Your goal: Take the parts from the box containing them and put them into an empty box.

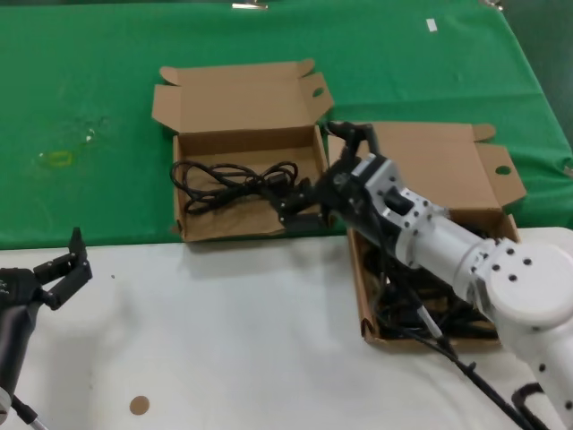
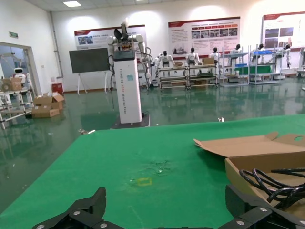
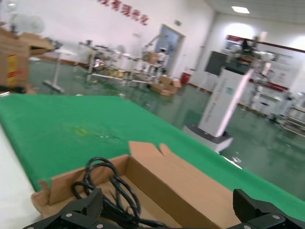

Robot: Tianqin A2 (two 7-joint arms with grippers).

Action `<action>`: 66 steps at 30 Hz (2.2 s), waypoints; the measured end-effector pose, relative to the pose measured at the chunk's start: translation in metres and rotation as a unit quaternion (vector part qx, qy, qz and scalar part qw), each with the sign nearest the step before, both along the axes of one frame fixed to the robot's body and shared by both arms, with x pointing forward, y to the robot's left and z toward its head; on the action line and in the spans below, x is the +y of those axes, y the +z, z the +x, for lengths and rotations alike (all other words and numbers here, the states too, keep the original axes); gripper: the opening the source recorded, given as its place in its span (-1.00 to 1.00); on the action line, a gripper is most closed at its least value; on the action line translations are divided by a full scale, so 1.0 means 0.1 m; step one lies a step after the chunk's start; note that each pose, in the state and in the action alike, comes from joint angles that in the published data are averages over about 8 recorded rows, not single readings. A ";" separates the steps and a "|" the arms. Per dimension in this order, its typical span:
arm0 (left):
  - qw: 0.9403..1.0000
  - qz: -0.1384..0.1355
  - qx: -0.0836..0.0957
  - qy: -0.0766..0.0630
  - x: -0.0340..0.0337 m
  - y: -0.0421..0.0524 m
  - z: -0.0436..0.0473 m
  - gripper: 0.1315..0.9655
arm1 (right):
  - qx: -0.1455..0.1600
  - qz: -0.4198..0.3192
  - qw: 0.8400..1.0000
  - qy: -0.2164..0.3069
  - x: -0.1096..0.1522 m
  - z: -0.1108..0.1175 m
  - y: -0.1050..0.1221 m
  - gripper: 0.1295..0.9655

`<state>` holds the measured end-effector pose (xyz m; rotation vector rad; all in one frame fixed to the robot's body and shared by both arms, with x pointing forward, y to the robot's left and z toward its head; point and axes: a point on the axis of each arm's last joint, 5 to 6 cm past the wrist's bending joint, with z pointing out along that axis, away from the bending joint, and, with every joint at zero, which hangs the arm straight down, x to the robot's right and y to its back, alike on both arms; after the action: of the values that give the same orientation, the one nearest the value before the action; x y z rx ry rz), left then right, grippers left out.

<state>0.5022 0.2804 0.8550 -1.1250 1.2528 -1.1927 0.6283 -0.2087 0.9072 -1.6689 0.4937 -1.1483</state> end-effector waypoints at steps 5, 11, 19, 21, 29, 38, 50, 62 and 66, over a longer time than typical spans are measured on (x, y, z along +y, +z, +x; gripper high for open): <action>1.000 0.000 0.000 0.000 0.000 0.000 0.000 0.77 | 0.004 0.037 0.999 -0.033 -0.09 -0.16 -0.11 1.00; 1.000 0.000 0.000 0.000 0.000 0.000 0.000 0.90 | 0.009 0.080 0.994 -0.076 -0.22 -0.37 -0.23 1.00; 1.000 0.000 0.000 0.000 0.000 0.000 0.000 0.98 | 0.016 0.130 0.982 -0.136 -0.40 -0.67 -0.37 1.00; 1.000 0.000 0.000 0.000 0.000 0.000 0.000 0.99 | 0.018 0.141 0.978 -0.152 -0.45 -0.74 -0.39 1.00; 1.000 0.000 0.000 0.000 0.000 0.000 0.000 1.00 | 0.024 0.179 0.962 -0.207 -0.62 -1.03 -0.48 1.00; 1.000 0.000 0.000 0.000 0.000 0.000 0.000 1.00 | 0.025 0.187 0.957 -0.220 -0.66 -1.10 -0.50 1.00; 1.000 0.000 0.000 0.000 0.000 0.000 0.000 1.00 | 0.025 0.187 0.957 -0.220 -0.66 -1.10 -0.50 1.00; 1.000 0.000 0.000 0.000 0.000 0.000 0.000 1.00 | 0.025 0.187 0.957 -0.220 -0.66 -1.10 -0.50 1.00; 1.000 0.000 0.000 0.000 0.000 0.000 0.000 1.00 | 0.025 0.187 0.957 -0.220 -0.66 -1.10 -0.50 1.00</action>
<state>0.5022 0.2804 0.8550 -1.1251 1.2527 -1.1928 0.5182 -0.2744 0.8573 -1.2918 1.0869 -1.2338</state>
